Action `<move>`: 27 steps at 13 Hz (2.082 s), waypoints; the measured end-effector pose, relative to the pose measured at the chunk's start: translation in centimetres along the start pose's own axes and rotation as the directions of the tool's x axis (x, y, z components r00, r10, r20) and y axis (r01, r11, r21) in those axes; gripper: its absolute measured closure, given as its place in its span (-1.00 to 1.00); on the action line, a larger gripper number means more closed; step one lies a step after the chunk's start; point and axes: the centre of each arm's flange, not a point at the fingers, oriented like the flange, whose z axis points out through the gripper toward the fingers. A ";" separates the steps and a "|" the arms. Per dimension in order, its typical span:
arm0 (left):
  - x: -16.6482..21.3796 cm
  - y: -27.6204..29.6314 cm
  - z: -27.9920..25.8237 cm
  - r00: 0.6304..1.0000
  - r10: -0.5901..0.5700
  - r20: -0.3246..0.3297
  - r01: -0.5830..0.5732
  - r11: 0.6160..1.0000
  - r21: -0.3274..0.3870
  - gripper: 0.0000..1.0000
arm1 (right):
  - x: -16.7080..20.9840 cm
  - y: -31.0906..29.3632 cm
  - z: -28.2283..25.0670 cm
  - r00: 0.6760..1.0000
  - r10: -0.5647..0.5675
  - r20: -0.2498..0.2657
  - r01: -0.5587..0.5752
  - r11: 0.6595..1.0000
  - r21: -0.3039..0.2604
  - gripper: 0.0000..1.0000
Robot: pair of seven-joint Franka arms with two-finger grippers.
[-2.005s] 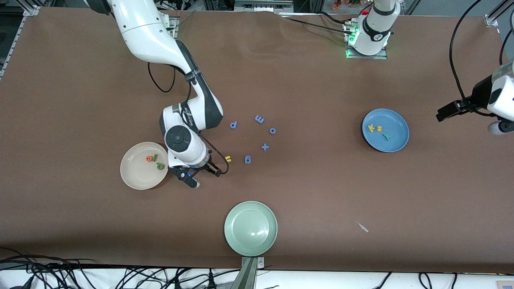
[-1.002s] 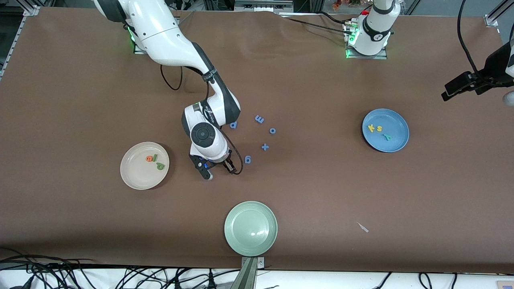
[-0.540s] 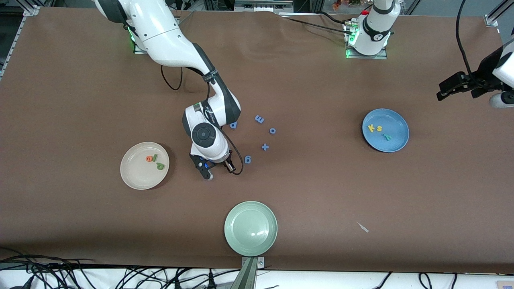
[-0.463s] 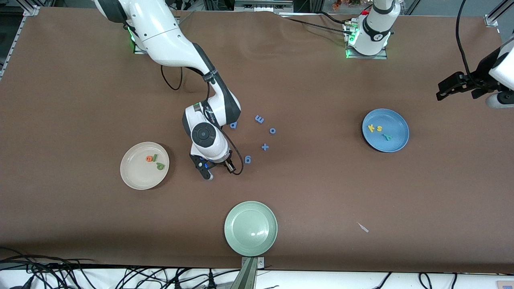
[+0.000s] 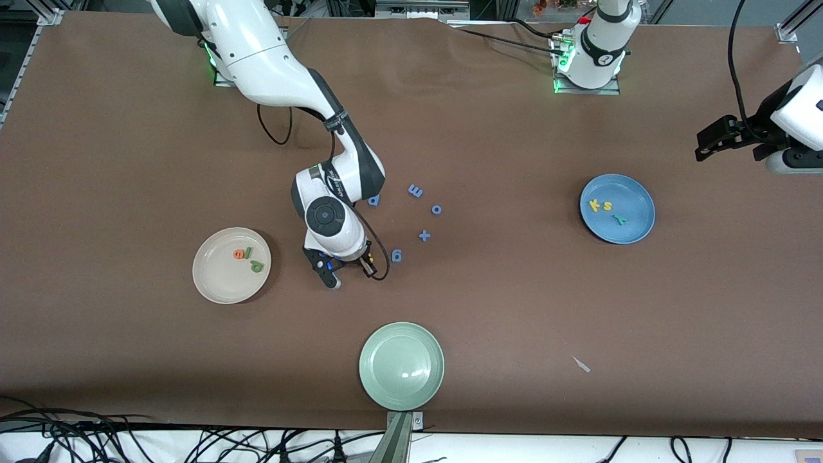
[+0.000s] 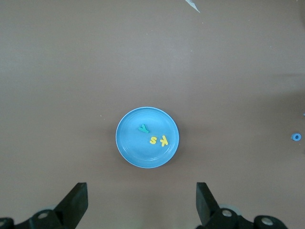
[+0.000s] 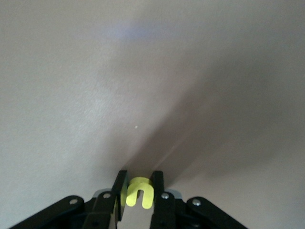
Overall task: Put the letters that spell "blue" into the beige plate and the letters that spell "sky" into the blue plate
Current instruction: 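Place the yellow u in the beige plate with the right gripper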
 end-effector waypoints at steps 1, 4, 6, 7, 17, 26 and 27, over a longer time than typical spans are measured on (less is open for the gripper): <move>0.0 0.1 0.0 1.000 0.002 0.000 -0.002 1.000 0.000 -1.00 | 1.2 0.4 -0.3 0.999 -0.035 0.006 0.035 0.999 -0.032 0.49; 0.1 0.1 0.2 1.000 0.003 0.003 -0.003 1.000 0.000 -1.00 | 7.5 2.1 -4.8 0.986 -0.158 0.059 0.162 0.983 -0.086 0.49; 0.2 0.1 0.3 1.000 0.003 0.005 -0.003 1.000 0.000 -1.00 | 13.1 4.3 -8.4 0.962 -0.258 0.090 0.267 0.957 -0.116 0.49; 0.2 0.1 0.3 1.000 0.003 0.006 -0.003 1.000 0.000 -1.00 | 15.8 5.8 -9.6 0.944 -0.314 0.102 0.326 0.935 -0.139 0.49; 0.3 0.2 0.5 1.000 0.007 0.009 -0.007 1.000 0.001 -1.00 | 25.6 13.2 -9.1 0.786 -0.596 0.164 0.618 0.767 -0.170 -0.30; 0.3 0.3 0.5 1.000 0.009 0.009 -0.009 1.000 0.002 -1.00 | 24.5 10.4 -18.4 0.773 -0.629 0.078 0.634 0.764 -0.120 -0.99; 0.3 0.3 0.5 1.000 0.009 0.009 -0.009 1.000 0.002 -1.00 | 24.7 10.8 -20.5 0.774 -0.629 0.078 0.633 0.765 -0.121 -1.00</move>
